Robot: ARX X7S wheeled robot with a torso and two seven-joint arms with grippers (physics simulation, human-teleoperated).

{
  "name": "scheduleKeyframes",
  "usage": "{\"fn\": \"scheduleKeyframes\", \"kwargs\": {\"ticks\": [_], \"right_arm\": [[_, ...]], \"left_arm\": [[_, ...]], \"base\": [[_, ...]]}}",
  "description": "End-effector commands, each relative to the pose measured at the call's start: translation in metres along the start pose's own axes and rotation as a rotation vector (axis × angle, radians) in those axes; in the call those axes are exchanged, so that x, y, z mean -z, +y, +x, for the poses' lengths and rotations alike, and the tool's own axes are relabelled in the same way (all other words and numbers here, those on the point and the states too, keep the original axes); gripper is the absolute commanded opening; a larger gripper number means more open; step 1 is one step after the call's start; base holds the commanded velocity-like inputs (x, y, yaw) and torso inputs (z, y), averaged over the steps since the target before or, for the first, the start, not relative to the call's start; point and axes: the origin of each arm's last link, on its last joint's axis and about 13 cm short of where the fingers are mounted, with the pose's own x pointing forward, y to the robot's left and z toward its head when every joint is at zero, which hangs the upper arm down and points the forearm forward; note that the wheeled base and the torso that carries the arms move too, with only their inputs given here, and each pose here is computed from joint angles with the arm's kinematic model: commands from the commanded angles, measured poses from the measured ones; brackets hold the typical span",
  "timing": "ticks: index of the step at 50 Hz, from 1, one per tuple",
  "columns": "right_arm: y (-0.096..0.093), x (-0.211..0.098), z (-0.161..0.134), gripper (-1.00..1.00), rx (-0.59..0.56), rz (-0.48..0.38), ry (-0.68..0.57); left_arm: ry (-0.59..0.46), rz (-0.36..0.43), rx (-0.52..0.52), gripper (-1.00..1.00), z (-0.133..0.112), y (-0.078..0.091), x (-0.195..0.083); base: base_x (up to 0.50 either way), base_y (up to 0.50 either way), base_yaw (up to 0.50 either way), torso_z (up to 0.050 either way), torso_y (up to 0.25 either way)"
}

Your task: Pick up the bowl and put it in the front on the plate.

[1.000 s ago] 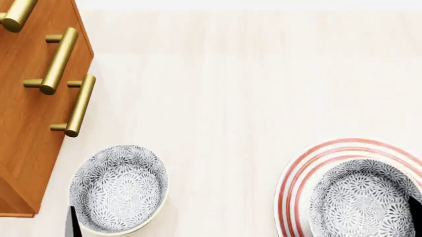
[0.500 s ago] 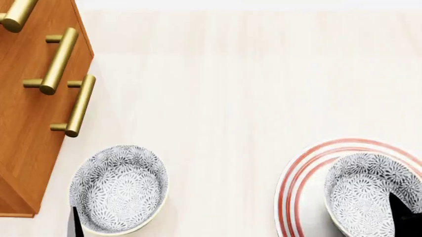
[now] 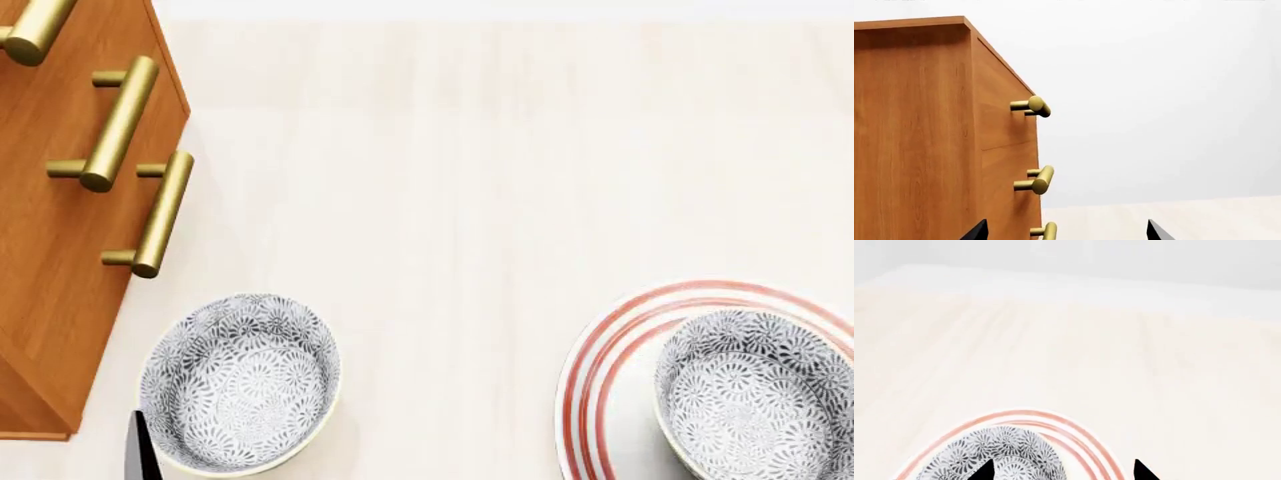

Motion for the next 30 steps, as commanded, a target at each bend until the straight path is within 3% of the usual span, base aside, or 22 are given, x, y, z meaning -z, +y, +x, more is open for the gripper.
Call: {"fn": "scheduleKeyframes", "kwargs": {"ticks": [1, 8, 11, 16, 17, 20, 22, 23, 28, 30], "right_arm": [[0.006, -0.005, -0.018, 1.0, 0.059, 0.039, -0.163], [0.025, -0.024, -0.015, 1.0, 0.191, 0.089, -0.401], [0.037, -0.025, -0.014, 1.0, 0.266, 0.19, -0.55], [0.056, -0.019, -0.02, 1.0, 0.283, 0.163, -0.725], [0.063, -0.017, -0.024, 1.0, 0.241, 0.117, -0.759], [0.072, -0.024, -0.034, 1.0, 0.263, 0.071, -0.909], [0.074, -0.027, -0.038, 1.0, 0.251, 0.059, -0.934], [0.078, -0.028, -0.041, 1.0, 0.276, 0.017, -0.987], [0.087, -0.025, -0.046, 1.0, 0.252, -0.024, -1.039], [0.089, -0.025, -0.046, 1.0, 0.248, 0.01, -1.041]], "left_arm": [[-0.016, 0.0, -0.029, 1.0, 0.005, 0.002, -0.003], [-0.036, 0.002, -0.083, 1.0, 0.014, 0.009, -0.009], [-0.059, -0.001, -0.129, 1.0, 0.024, 0.016, -0.016], [-0.098, 0.002, -0.171, 1.0, 0.032, 0.023, -0.026], [-0.125, 0.01, -0.19, 1.0, 0.035, 0.027, -0.032], [-0.149, 0.008, -0.218, 1.0, 0.039, 0.031, -0.038], [-0.153, 0.006, -0.225, 1.0, 0.039, 0.031, -0.039], [-0.16, 0.008, -0.229, 1.0, 0.039, 0.032, -0.041], [-0.175, 0.009, -0.234, 1.0, 0.038, 0.032, -0.045], [-0.181, 0.004, -0.24, 1.0, 0.038, 0.033, -0.047]], "base": [[0.0, 0.0, 0.0, 0.0, 0.0], [0.0, 0.0, 0.0, 0.0, 0.0], [0.0, 0.0, 0.0, 0.0, 0.0], [0.0, 0.0, 0.0, 0.0, 0.0], [0.0, 0.0, 0.0, 0.0, 0.0], [0.0, 0.0, 0.0, 0.0, 0.0], [0.0, 0.0, 0.0, 0.0, 0.0], [0.0, 0.0, 0.0, 0.0, 0.0], [0.0, 0.0, 0.0, 0.0, 0.0], [0.0, 0.0, 0.0, 0.0, 0.0]]}}
